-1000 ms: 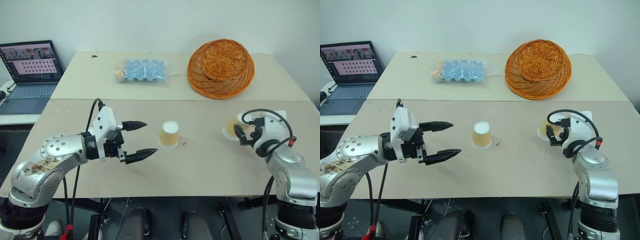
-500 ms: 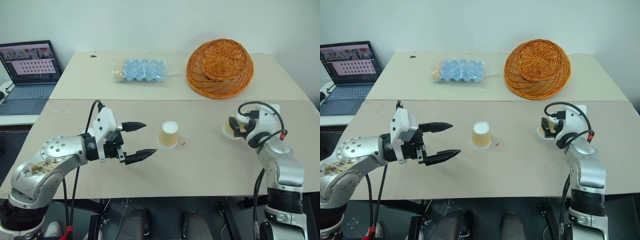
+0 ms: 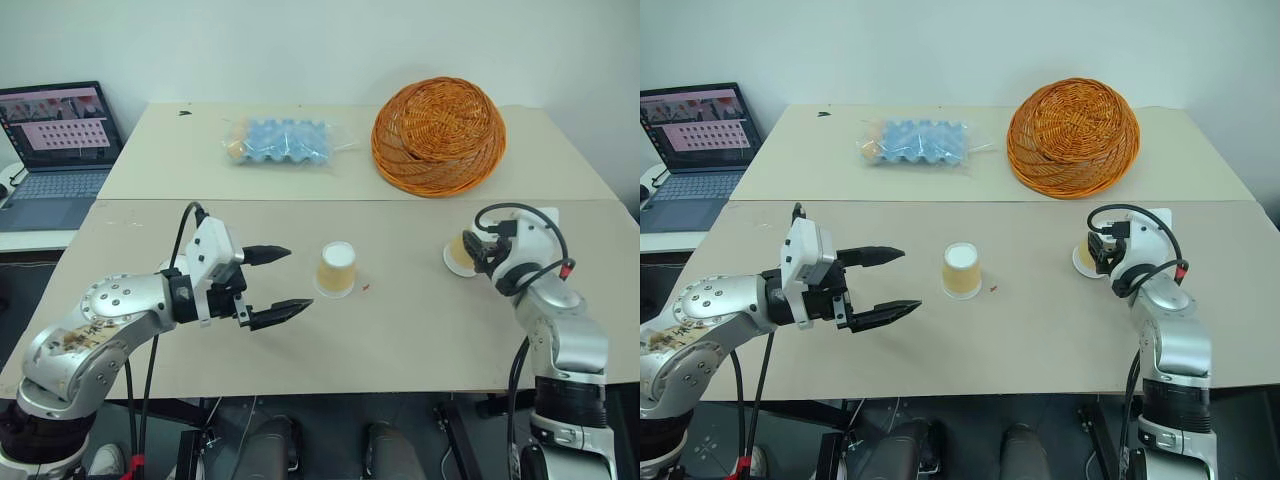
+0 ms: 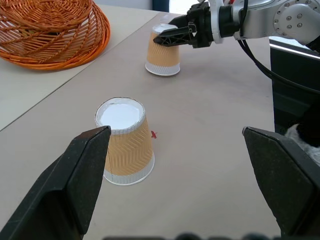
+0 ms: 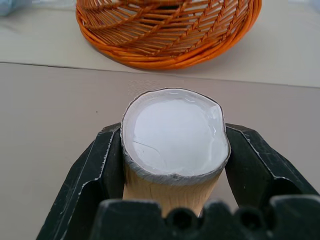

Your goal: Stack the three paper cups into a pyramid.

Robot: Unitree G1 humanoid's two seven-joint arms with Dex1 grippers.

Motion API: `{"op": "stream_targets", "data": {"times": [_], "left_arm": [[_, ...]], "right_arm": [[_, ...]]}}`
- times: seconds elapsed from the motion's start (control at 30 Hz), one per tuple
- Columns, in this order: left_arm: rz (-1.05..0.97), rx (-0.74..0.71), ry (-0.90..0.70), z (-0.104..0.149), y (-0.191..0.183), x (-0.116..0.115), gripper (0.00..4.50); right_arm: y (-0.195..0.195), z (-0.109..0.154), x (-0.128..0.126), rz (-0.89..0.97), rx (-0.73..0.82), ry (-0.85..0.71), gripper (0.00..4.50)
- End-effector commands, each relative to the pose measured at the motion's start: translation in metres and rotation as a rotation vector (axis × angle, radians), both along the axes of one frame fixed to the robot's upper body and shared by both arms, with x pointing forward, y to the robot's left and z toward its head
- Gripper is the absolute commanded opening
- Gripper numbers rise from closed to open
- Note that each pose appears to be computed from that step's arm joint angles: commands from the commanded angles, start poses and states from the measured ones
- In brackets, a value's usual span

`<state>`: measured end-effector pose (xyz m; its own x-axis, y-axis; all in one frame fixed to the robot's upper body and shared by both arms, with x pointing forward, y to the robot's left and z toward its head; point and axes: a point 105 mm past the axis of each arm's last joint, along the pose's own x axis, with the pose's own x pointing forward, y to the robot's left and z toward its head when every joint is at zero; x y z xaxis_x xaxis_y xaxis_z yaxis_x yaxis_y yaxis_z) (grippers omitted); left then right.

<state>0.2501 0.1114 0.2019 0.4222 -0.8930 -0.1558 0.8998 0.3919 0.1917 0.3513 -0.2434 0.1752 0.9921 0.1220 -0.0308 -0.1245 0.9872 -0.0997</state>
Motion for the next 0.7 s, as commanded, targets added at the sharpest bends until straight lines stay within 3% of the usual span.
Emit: {"op": "stream_targets", "data": {"times": [0.03,0.13,0.23,0.4,0.7], "left_arm": [[-0.018,-0.003,-0.052,0.009,-0.004,-0.006,4.50],[-0.024,-0.005,-0.051,0.008,-0.005,-0.007,4.50],[-0.027,-0.011,-0.054,0.009,-0.007,-0.007,4.50],[-0.023,-0.015,-0.054,0.010,-0.007,-0.009,4.50],[-0.002,-0.012,-0.057,0.010,-0.004,-0.010,4.50]], "right_arm": [[0.032,0.051,-0.027,0.365,0.006,-0.110,2.58],[0.048,0.057,-0.044,0.619,0.011,-0.073,2.58],[0.064,0.036,-0.065,0.859,-0.081,0.041,2.58],[0.061,0.021,-0.047,0.883,-0.142,0.065,2.58],[0.080,0.017,-0.016,0.929,-0.194,0.025,2.58]]}}
